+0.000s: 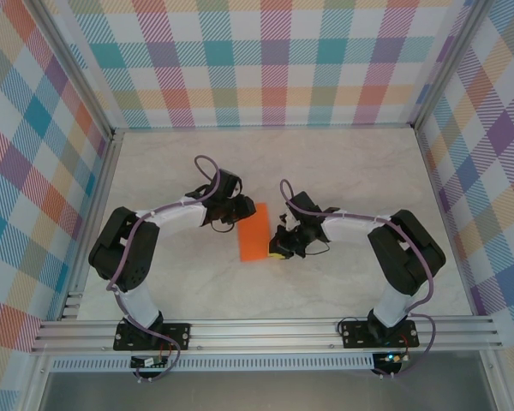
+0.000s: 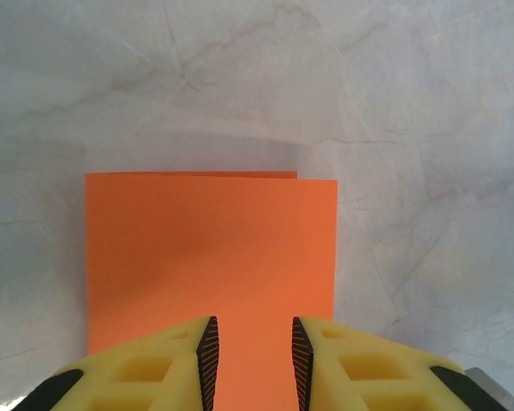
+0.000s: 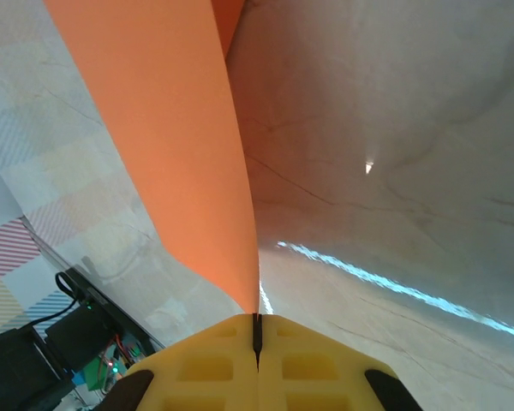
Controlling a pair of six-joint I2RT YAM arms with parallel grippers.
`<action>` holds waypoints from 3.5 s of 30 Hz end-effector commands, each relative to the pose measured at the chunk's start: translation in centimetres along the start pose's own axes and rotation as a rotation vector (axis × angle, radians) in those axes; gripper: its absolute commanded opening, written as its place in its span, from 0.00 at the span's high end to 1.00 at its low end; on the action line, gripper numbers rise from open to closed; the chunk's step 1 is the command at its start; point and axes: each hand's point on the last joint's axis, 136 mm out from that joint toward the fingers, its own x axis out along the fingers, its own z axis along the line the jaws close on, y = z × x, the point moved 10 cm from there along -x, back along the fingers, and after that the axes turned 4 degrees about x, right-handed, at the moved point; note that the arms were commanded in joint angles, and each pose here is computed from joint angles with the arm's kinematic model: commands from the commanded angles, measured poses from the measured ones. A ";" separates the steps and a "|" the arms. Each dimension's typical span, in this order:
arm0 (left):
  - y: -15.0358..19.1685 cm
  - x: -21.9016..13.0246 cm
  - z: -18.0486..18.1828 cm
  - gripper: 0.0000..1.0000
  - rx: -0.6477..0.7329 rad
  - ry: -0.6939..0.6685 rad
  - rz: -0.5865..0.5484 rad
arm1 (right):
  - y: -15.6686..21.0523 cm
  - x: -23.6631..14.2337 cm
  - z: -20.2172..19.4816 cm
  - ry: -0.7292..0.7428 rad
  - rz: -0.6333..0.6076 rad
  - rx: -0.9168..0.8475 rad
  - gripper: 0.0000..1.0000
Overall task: Fold a paper plane with a square sheet of paper (pick it up from the middle)
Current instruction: Fold the triangle a second time at the center of the table.
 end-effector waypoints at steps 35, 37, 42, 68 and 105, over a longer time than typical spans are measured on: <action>2.0 3.6 4.3 0.80 0.002 -0.173 0.101 | -4.3 2.1 4.5 -0.134 -0.019 -0.073 1.00; 2.0 3.5 4.2 0.80 0.002 -0.174 0.101 | -4.6 2.4 4.4 -0.138 -0.021 -0.065 0.99; 2.0 3.5 4.2 0.80 0.005 -0.175 0.103 | -4.9 2.8 4.4 -0.139 -0.026 -0.062 0.99; 2.2 3.8 4.2 0.80 0.012 -0.179 0.115 | -5.9 4.8 4.1 -0.146 -0.002 -0.091 0.99; 1.6 4.0 4.8 0.88 0.025 -0.297 0.081 | -5.9 4.7 4.0 -0.127 -0.018 -0.104 0.99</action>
